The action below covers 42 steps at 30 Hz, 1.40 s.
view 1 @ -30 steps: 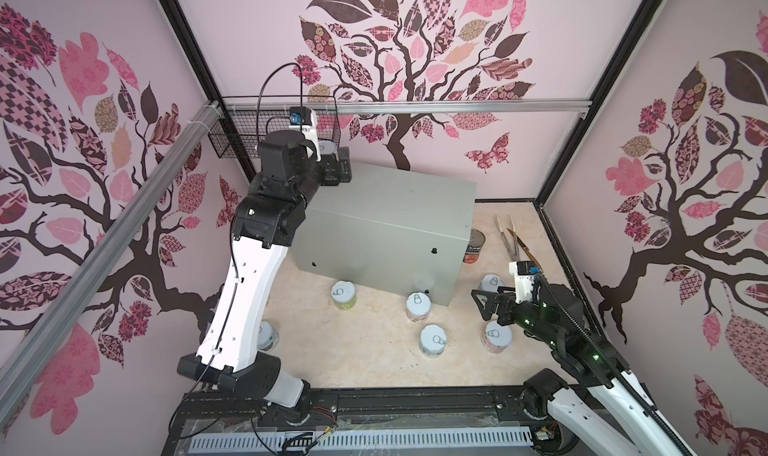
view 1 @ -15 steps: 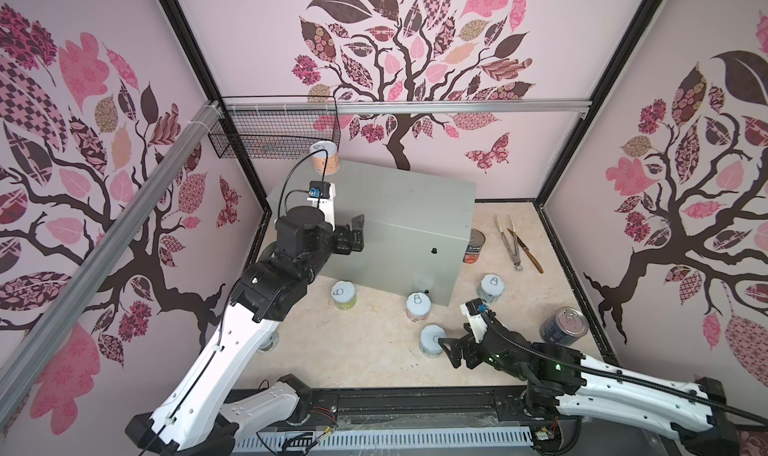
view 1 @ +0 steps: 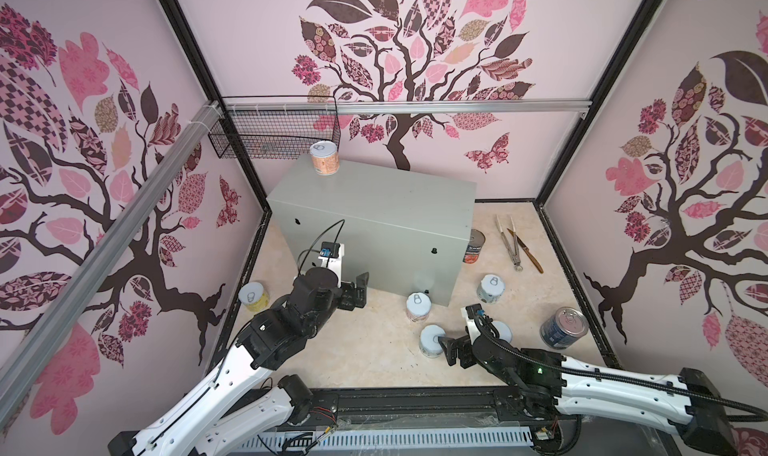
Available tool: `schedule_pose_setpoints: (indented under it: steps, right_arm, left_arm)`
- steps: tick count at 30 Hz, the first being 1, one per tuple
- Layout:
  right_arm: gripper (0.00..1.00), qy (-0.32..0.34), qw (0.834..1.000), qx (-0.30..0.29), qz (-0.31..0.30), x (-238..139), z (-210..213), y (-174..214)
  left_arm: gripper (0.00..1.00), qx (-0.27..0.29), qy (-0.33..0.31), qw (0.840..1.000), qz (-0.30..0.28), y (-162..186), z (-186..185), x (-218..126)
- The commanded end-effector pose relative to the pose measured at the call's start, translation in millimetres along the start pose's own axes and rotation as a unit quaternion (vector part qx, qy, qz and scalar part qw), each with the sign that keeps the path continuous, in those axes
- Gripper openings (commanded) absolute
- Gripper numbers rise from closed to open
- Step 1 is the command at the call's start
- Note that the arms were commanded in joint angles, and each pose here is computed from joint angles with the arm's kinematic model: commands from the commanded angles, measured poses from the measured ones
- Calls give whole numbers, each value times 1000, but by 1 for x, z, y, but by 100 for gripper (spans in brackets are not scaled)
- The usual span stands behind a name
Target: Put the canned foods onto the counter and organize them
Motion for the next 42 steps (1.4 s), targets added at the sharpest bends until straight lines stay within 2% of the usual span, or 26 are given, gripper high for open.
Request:
schedule_pose_setpoints:
  steps: [1, 7, 14, 31, 42]
  right_arm:
    - [100, -19, 1000, -2, 8, 5, 9, 3]
    - [100, -30, 999, -3, 23, 15, 13, 12]
    - [100, -38, 998, -16, 46, 29, 18, 25]
    - [100, -56, 993, -64, 80, 65, 40, 44]
    - [100, -29, 994, -56, 92, 80, 38, 51]
  left_arm:
    - [94, -21, -7, 1000, 5, 27, -4, 5]
    - [98, -24, 6, 999, 49, 66, -15, 16]
    - [98, -43, 19, 998, 43, 84, -15, 12]
    - [98, -31, 44, 998, 27, 64, -8, -17]
    - [98, -40, 79, 996, 22, 66, -14, -23]
Point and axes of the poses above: each gripper's point midway between its finger pads, its own x axis out along the fingers, its own z axis along the line the jaws close on, y = z × x, the point moved 4 cm from there along -x, back along the fingers, and after that the axes turned 13 degrees about x, right-handed, at the moved point
